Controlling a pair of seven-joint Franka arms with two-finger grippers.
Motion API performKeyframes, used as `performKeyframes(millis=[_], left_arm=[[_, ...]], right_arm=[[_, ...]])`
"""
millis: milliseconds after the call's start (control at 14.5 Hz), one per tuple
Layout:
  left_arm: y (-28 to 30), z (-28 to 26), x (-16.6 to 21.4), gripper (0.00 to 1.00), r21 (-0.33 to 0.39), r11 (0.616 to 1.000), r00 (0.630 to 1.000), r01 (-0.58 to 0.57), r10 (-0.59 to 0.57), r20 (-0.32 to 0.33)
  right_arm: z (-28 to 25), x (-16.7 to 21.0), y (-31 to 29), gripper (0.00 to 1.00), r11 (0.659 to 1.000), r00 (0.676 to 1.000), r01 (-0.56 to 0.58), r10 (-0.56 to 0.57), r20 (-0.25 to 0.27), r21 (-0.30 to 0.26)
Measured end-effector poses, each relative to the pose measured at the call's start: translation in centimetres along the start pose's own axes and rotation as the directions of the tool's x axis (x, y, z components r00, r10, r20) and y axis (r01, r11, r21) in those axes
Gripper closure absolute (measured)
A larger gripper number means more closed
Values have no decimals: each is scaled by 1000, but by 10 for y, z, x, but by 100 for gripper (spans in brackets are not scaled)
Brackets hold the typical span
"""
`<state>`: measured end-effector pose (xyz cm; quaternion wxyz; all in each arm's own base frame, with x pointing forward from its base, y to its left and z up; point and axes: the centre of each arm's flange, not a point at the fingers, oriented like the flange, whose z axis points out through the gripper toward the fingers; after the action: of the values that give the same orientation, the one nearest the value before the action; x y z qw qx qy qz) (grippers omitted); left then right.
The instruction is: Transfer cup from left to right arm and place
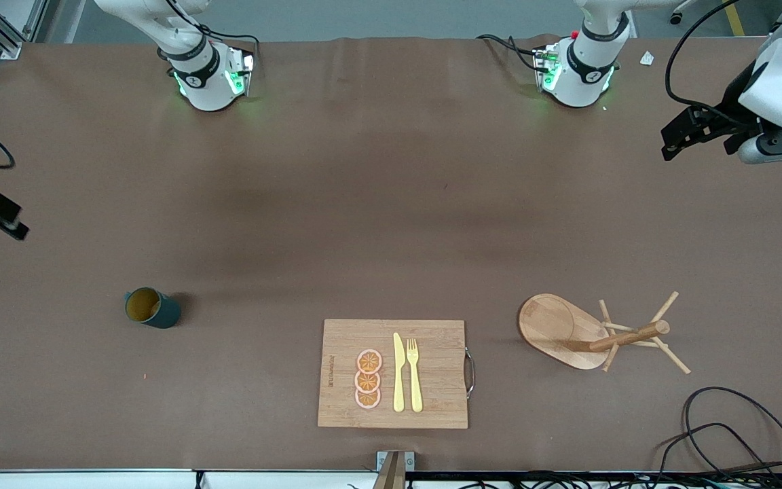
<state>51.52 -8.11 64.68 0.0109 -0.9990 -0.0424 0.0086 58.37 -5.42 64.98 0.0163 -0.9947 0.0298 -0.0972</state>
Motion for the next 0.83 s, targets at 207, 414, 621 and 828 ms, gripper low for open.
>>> performKeyframes(millis=[207, 414, 621, 828], left_arm=[[-4, 1, 0, 0, 2, 1000, 1000, -4, 4, 9], [-6, 1, 0, 0, 1, 1000, 1000, -9, 9, 8], [-5, 0, 0, 0, 1, 1000, 1000, -16, 16, 8], [-4, 0, 0, 0, 2, 999, 999, -38, 38, 8]], right_arm=[[-17, -21, 4, 0, 1000, 998, -7, 7, 66, 6], [-30, -40, 1, 0, 1000, 993, 4, -3, 118, -6], [-31, -41, 1, 0, 1000, 994, 9, -6, 108, -24], [-24, -37, 1, 0, 999, 997, 10, -7, 81, -30]])
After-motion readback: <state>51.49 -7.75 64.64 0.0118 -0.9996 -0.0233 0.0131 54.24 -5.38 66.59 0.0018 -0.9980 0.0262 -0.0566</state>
